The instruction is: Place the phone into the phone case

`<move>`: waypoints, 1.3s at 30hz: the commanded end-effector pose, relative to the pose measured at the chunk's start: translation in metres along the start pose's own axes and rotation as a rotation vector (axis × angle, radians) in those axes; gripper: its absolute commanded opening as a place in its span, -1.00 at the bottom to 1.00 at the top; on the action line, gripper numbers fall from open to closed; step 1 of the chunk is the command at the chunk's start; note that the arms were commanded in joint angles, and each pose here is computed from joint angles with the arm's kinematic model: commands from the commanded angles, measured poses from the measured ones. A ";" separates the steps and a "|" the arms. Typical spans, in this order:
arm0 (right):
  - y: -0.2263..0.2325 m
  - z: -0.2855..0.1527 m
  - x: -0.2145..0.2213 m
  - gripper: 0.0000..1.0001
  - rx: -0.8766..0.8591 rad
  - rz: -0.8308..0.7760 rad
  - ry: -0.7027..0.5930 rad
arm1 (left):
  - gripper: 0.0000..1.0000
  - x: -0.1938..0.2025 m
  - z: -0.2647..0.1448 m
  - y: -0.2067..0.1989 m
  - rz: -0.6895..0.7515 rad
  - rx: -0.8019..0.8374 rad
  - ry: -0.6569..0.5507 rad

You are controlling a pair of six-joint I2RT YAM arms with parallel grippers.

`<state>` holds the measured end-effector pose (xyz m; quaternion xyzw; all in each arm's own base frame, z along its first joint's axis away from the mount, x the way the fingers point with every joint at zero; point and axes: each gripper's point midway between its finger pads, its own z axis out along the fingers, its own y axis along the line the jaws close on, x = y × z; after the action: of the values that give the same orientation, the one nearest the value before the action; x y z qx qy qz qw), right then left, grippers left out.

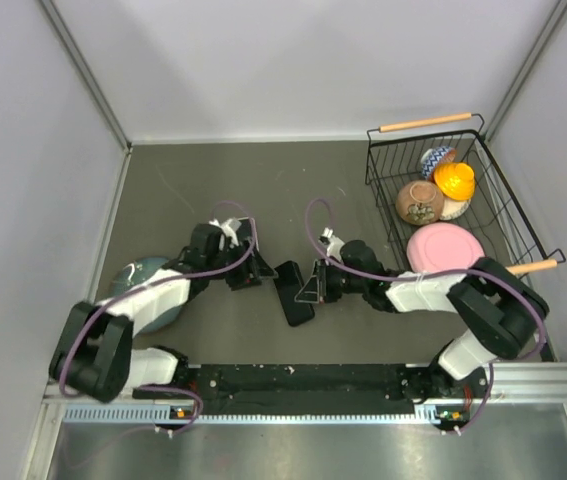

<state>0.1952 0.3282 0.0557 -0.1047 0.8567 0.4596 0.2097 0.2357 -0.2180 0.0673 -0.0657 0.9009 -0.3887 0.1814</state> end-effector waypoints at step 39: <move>0.175 -0.105 -0.067 -0.92 -0.802 -0.268 -0.192 | -0.25 -0.039 -0.161 -0.152 0.241 0.813 -0.237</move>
<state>0.1632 0.3404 0.2422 -0.2178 0.6162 0.7161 0.2450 0.2123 -0.2037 0.2773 0.0492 0.6681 -0.6683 0.3234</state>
